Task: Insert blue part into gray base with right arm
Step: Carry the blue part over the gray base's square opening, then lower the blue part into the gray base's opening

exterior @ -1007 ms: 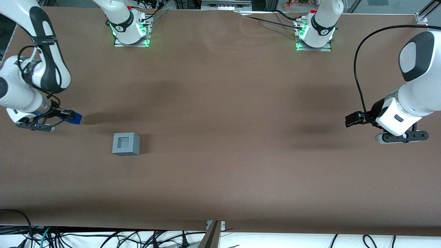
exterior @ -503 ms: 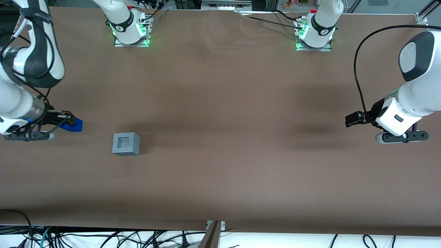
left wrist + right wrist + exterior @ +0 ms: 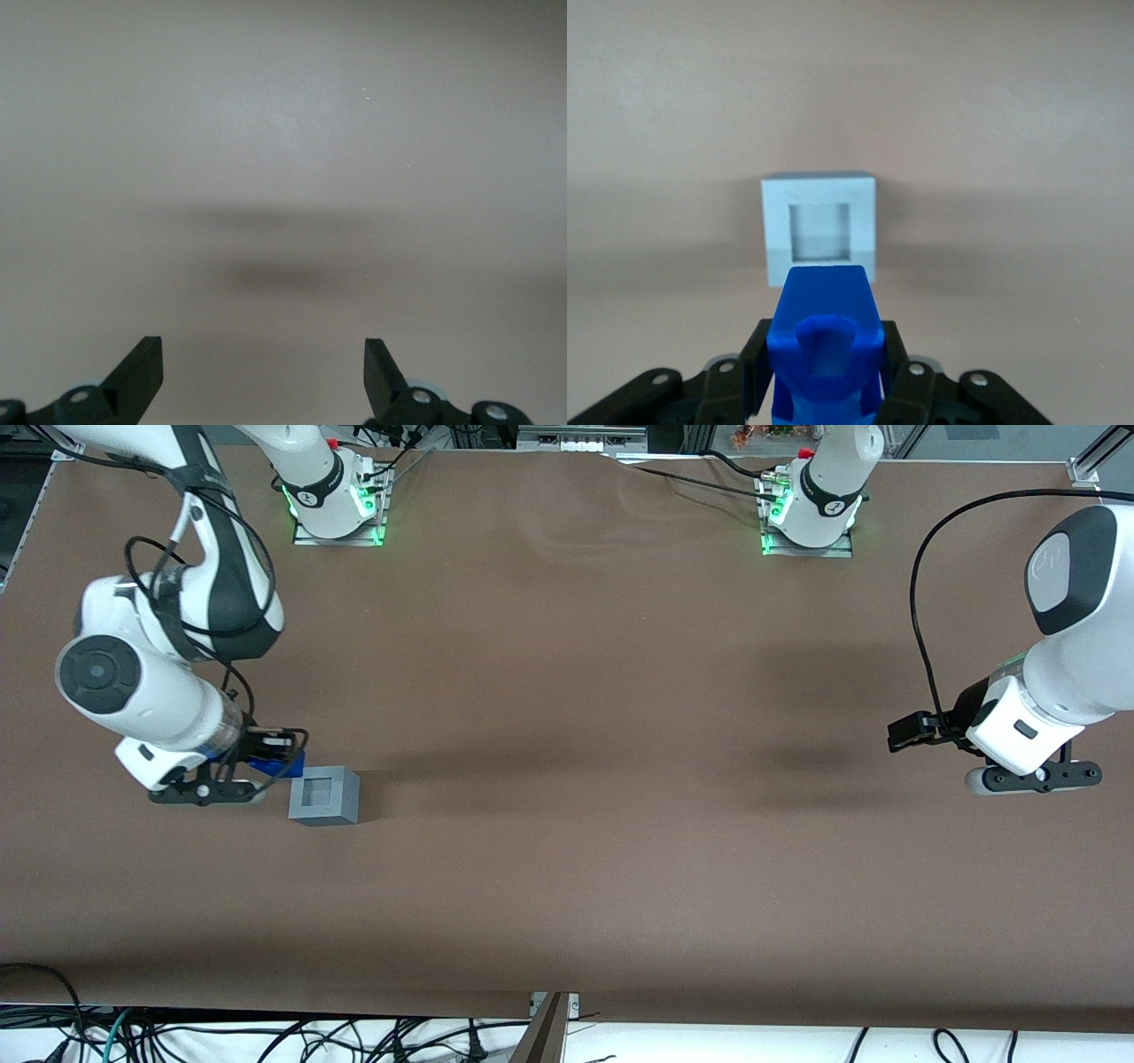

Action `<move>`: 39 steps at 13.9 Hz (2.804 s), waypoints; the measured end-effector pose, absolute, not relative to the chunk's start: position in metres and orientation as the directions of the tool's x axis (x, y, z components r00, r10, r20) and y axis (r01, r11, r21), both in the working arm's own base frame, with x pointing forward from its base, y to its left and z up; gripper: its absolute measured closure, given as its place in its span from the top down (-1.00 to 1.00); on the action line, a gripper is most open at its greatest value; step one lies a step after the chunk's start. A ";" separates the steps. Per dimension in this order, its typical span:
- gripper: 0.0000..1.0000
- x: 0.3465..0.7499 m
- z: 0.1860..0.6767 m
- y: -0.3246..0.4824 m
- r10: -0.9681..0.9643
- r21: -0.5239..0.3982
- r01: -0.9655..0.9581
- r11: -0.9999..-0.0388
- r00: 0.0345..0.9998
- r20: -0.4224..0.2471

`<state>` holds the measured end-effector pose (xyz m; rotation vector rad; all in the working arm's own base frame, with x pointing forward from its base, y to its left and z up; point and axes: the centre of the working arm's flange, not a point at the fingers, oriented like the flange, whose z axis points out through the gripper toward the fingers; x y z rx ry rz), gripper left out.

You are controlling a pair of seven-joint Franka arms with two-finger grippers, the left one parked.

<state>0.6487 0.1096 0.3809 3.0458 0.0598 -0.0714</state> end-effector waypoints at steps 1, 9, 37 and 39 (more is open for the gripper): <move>0.02 0.653 0.372 0.111 0.037 0.091 0.041 -0.995 0.998 -0.043; 0.02 0.665 0.331 0.108 0.036 0.088 0.038 -0.995 0.999 -0.034; 0.02 0.667 0.312 0.109 0.040 0.087 0.043 -0.995 0.998 -0.038; 0.02 0.668 0.312 0.109 0.040 0.087 0.043 -0.995 0.999 -0.037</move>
